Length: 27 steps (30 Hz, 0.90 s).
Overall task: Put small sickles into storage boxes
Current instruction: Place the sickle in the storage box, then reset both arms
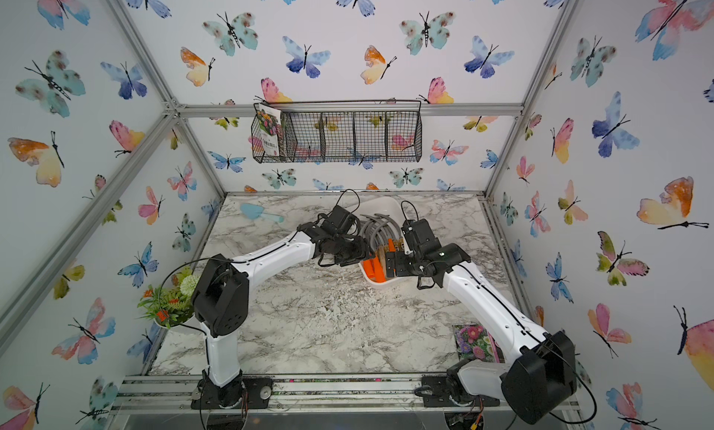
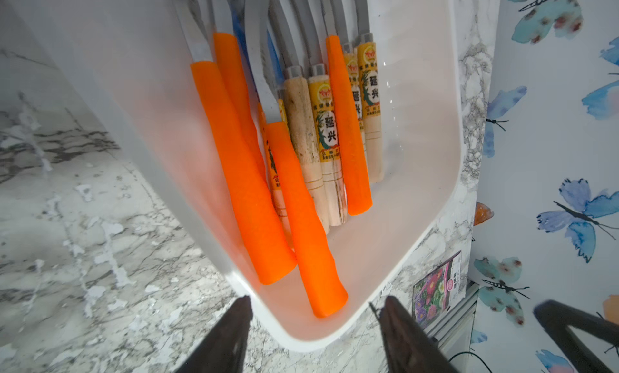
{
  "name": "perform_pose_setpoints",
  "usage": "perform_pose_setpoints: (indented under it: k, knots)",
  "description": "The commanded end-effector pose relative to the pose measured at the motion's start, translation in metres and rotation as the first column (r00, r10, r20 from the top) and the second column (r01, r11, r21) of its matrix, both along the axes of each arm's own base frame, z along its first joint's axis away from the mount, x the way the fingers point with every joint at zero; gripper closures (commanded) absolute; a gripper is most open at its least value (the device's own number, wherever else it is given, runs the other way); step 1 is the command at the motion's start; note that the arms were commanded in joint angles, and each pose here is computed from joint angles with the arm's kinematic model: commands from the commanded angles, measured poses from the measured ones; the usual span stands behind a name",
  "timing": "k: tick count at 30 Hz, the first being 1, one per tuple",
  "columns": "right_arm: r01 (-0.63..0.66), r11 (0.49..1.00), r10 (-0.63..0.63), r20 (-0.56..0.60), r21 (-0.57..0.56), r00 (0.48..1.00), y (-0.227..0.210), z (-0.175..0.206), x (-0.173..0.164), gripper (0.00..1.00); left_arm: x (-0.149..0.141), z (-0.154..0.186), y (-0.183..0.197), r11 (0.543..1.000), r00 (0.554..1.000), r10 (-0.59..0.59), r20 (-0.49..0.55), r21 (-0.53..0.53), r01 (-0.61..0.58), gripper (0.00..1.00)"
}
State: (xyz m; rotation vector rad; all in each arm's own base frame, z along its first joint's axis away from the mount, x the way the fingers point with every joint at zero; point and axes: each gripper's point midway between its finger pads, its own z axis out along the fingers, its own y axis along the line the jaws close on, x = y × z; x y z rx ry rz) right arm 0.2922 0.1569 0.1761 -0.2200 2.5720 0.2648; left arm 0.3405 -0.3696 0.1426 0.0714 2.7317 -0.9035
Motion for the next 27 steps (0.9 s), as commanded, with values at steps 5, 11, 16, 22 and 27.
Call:
perform_pose_setpoints:
  k: [5, 11, 16, 22, 27]
  knots:
    - [0.022, 1.0, -0.022, 0.054, -0.002, 0.998, -0.008, -0.004, 0.002, 0.02, -0.011, 0.017, 0.065, 0.984, 0.989, -0.006, 0.147, 0.176, -0.021, 0.02]
    - [0.041, 0.999, -0.04, 0.139, -0.003, 0.989, -0.016, -0.008, 0.012, 0.02, -0.016, 0.013, 0.127, 0.977, 0.977, 0.049, 0.206, 0.192, -0.089, 0.02]
    - [0.096, 0.995, -0.091, 0.159, -0.021, 0.983, -0.033, -0.024, 0.023, 0.02, -0.023, 0.001, 0.184, 0.969, 0.957, 0.116, 0.264, 0.182, -0.168, 0.01]
    - [0.166, 0.986, -0.152, 0.289, -0.024, 0.945, -0.067, -0.037, 0.039, 0.02, -0.03, -0.006, 0.25, 0.929, 0.909, 0.209, 0.36, 0.217, -0.299, 0.02]
    - [0.28, 0.957, -0.23, 0.38, -0.081, 0.896, -0.107, -0.047, 0.05, 0.02, -0.029, -0.008, 0.292, 0.878, 0.842, 0.308, 0.444, 0.209, -0.431, 0.02]
